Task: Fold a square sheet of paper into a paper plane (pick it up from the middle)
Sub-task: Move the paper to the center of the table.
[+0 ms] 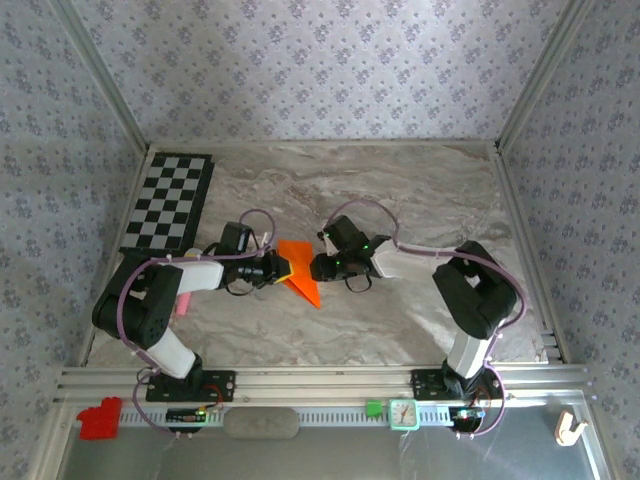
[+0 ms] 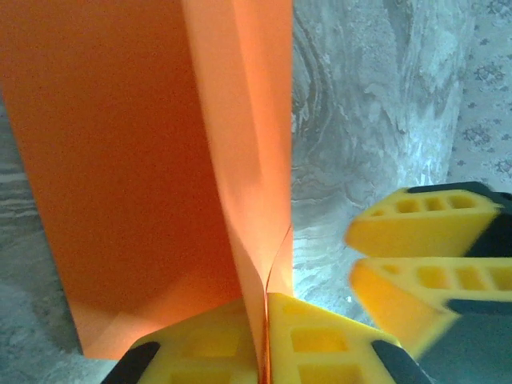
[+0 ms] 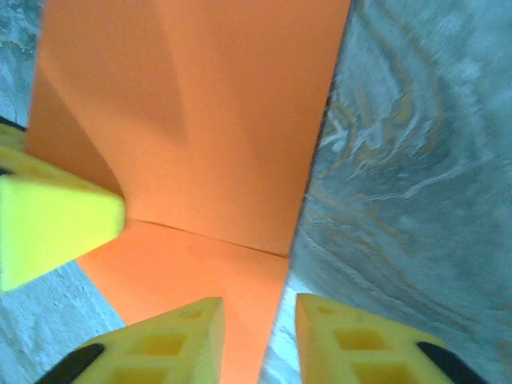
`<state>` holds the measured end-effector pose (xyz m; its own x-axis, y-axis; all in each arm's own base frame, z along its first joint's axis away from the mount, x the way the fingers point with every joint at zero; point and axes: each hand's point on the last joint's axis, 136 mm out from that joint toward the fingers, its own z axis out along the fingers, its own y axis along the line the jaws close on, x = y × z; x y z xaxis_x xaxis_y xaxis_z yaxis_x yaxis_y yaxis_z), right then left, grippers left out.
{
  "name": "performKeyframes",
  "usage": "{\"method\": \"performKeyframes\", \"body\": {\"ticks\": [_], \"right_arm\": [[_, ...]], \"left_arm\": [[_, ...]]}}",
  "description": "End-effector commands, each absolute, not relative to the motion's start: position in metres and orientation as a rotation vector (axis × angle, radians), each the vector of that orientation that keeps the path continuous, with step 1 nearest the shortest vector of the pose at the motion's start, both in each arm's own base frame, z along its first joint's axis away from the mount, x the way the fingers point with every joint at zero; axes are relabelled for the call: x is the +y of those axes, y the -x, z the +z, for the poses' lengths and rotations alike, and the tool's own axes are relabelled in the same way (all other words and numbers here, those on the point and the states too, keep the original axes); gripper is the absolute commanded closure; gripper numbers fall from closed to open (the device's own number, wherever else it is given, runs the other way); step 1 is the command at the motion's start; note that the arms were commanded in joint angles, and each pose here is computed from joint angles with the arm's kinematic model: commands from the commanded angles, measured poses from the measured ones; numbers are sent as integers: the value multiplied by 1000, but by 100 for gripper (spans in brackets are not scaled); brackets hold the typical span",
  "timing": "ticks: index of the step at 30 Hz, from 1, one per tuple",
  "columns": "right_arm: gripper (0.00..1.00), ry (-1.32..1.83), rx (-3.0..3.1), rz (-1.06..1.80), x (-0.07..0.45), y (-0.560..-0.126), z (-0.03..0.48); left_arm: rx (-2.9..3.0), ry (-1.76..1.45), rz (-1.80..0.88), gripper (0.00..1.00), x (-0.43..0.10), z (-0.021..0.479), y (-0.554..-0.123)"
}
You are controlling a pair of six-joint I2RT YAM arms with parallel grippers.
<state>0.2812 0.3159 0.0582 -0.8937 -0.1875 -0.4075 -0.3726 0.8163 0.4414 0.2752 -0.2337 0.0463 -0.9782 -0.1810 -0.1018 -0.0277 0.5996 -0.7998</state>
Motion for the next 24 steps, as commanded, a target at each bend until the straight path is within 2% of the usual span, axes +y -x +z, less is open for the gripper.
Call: {"method": "performKeyframes", "body": {"ticks": [1, 8, 17, 24], "right_arm": [[63, 512, 2543, 608, 297, -290, 81], [54, 554, 2384, 435, 270, -298, 101], [52, 486, 2319, 365, 251, -301, 115], [50, 515, 2346, 363, 253, -299, 105]], "left_arm": [[2607, 226, -1299, 90, -239, 68, -288], [2579, 324, -1235, 90, -252, 87, -308], [2527, 412, -1300, 90, -278, 109, -339], [2641, 584, -1177, 90, -273, 71, -337]]}}
